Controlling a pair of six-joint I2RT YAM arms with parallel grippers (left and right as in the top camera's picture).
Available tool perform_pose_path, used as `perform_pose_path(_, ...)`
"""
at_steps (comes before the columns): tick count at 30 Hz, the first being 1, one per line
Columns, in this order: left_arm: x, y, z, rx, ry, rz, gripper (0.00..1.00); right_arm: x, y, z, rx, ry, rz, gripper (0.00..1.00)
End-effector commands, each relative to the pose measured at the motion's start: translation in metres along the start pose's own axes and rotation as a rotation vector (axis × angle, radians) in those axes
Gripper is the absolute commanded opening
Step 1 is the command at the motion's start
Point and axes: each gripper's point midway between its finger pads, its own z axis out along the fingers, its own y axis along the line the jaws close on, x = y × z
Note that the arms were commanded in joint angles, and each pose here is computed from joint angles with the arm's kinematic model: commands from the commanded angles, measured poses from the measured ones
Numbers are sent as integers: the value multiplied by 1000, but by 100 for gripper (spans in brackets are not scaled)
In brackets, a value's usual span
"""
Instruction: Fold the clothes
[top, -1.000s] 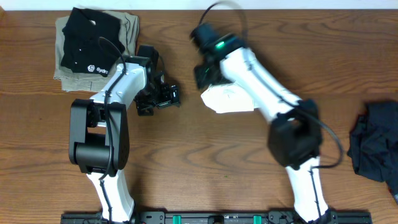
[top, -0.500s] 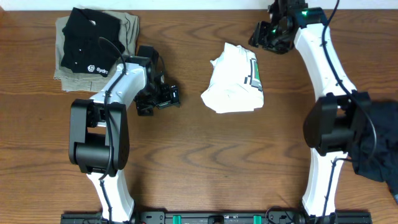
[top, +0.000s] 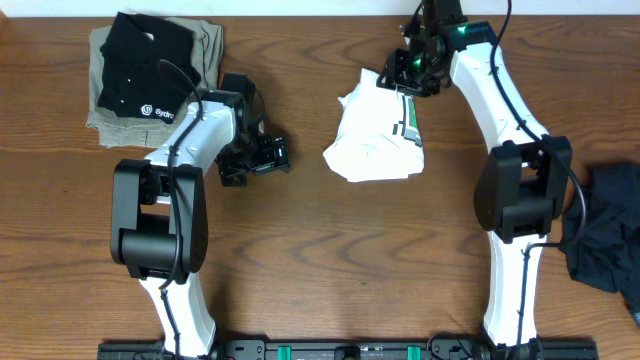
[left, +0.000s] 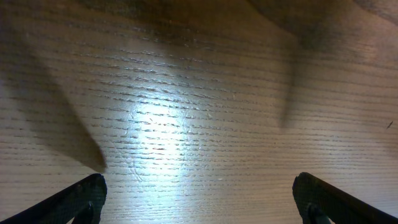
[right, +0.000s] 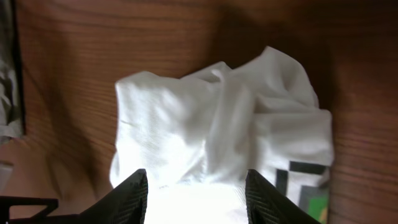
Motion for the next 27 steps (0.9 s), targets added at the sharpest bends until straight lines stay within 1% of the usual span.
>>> perform_pose_path(1,2,0,-6,9,-7,0,97,8,-12,13,53,30,-8,49)
perform_pose_path(13,2,0,-6,9,-7,0,98,18,-12,23,62,55,-16,49)
perform_pose_path(21,2,0,-6,8,-7,0,97,16,-2,26,50,36,-41,37)
perform_pose_path(22,2,0,-6,9,-7,0,97,16,-1,26,49,37,-43,33)
perform_pose_path(23,2,0,-6,8,-7,0,97,16,0,27,48,37,-45,28)
perform_pose_path(27,1,0,-6,8,-8,0,97,14,7,29,31,25,-36,1)
